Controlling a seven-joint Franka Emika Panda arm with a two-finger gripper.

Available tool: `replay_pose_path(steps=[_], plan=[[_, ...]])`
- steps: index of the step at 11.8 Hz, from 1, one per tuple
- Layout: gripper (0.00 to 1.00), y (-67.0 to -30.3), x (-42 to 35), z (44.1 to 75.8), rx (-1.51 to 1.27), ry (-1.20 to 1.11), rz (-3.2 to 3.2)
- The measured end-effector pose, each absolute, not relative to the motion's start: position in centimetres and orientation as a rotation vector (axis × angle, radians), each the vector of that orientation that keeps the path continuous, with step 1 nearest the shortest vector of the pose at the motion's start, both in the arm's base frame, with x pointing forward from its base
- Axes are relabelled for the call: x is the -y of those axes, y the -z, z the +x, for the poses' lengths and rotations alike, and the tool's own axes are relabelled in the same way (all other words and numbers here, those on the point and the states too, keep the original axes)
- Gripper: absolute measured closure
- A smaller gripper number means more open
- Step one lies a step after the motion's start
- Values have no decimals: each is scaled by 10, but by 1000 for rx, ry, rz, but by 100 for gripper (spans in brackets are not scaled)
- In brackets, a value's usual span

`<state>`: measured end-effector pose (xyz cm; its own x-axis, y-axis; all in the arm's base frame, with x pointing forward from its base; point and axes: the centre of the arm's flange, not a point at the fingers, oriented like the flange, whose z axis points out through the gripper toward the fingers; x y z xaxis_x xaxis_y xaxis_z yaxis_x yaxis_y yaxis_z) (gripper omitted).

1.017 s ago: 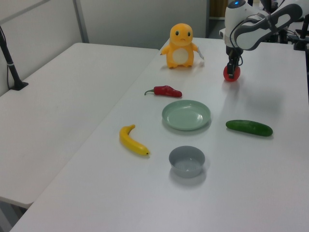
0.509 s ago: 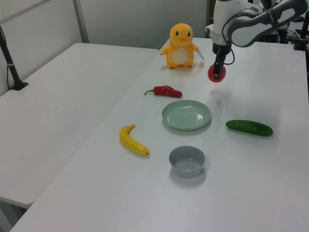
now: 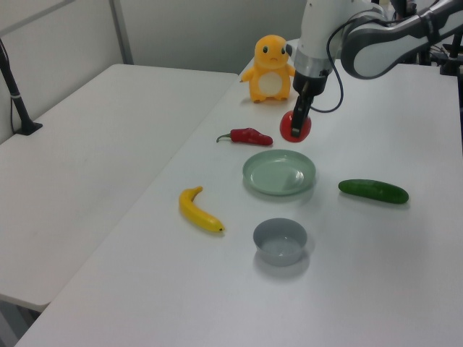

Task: Put the red apple in the bowl
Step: 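Lift the apple and carry it over the grey bowl, then lower the apple into the grey bowl and open the gripper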

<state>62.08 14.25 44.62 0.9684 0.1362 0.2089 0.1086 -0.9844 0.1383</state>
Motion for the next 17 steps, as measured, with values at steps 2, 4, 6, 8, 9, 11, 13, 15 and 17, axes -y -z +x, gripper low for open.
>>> replay_pose_path(steps=[2, 4, 6, 8, 9, 11, 13, 15, 17], plan=[[21, -449, -204, 605, -258, -354, 3003], [21, -445, -268, 580, -345, -359, 3012], [21, -434, -328, 550, -462, -342, 3011], [21, -416, -366, 535, -530, -315, 3007], [21, -408, -374, 543, -550, -320, 2992], [21, -388, -378, 565, -580, -357, 2949], [21, -368, -381, 573, -603, -358, 2934], [21, -354, -382, 574, -621, -343, 2919], [21, -353, -389, 571, -635, -351, 2915]])
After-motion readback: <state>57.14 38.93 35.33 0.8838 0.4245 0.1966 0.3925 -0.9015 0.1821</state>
